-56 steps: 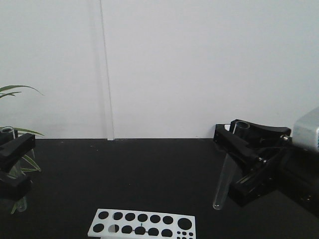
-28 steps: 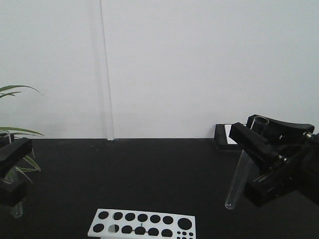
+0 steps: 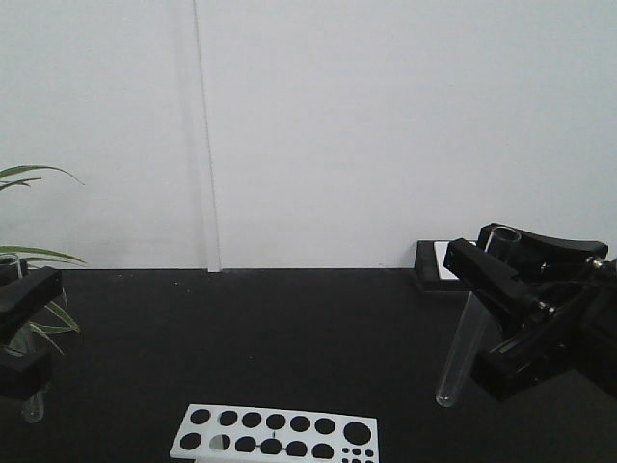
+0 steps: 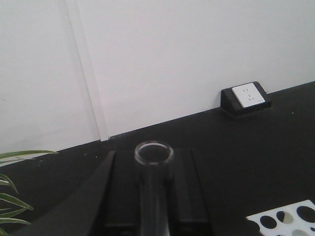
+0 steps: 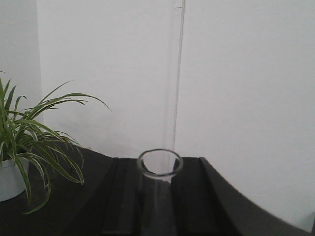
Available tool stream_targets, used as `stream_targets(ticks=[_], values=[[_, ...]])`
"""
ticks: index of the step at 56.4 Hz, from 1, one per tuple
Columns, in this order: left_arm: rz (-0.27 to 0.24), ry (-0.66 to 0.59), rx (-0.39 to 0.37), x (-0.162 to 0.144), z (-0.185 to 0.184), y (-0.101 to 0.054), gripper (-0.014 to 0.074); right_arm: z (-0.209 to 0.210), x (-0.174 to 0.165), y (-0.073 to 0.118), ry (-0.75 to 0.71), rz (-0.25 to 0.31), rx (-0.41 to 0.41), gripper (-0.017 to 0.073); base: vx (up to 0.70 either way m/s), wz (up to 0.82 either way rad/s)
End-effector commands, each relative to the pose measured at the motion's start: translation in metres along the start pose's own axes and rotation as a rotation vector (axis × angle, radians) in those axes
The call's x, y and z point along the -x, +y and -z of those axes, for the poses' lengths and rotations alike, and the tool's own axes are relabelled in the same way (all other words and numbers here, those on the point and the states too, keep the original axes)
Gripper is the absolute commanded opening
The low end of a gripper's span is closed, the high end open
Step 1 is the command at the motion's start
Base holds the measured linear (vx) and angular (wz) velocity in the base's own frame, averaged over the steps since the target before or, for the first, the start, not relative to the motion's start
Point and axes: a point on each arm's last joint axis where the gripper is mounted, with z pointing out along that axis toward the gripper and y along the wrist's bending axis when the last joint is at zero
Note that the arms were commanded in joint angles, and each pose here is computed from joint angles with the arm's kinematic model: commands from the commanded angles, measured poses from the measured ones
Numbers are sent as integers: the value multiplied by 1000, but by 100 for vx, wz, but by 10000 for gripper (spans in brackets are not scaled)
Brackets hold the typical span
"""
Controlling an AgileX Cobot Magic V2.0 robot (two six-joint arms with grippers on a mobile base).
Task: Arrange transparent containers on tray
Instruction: 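Close both grippers on the test tubes and lift them out, then drive the base to the counter with the yellow tray, holding tubes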
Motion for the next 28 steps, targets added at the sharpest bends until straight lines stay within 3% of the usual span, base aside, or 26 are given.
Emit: stream_targets(ticks=[1,28], values=[[13,-100,-41,18,6,-4,-1,3,18,3,-94,3,31,-13,0,1],[13,-97,-41,18,5,-4,-1,3,18,3,-94,3,31,-13,-10,3]])
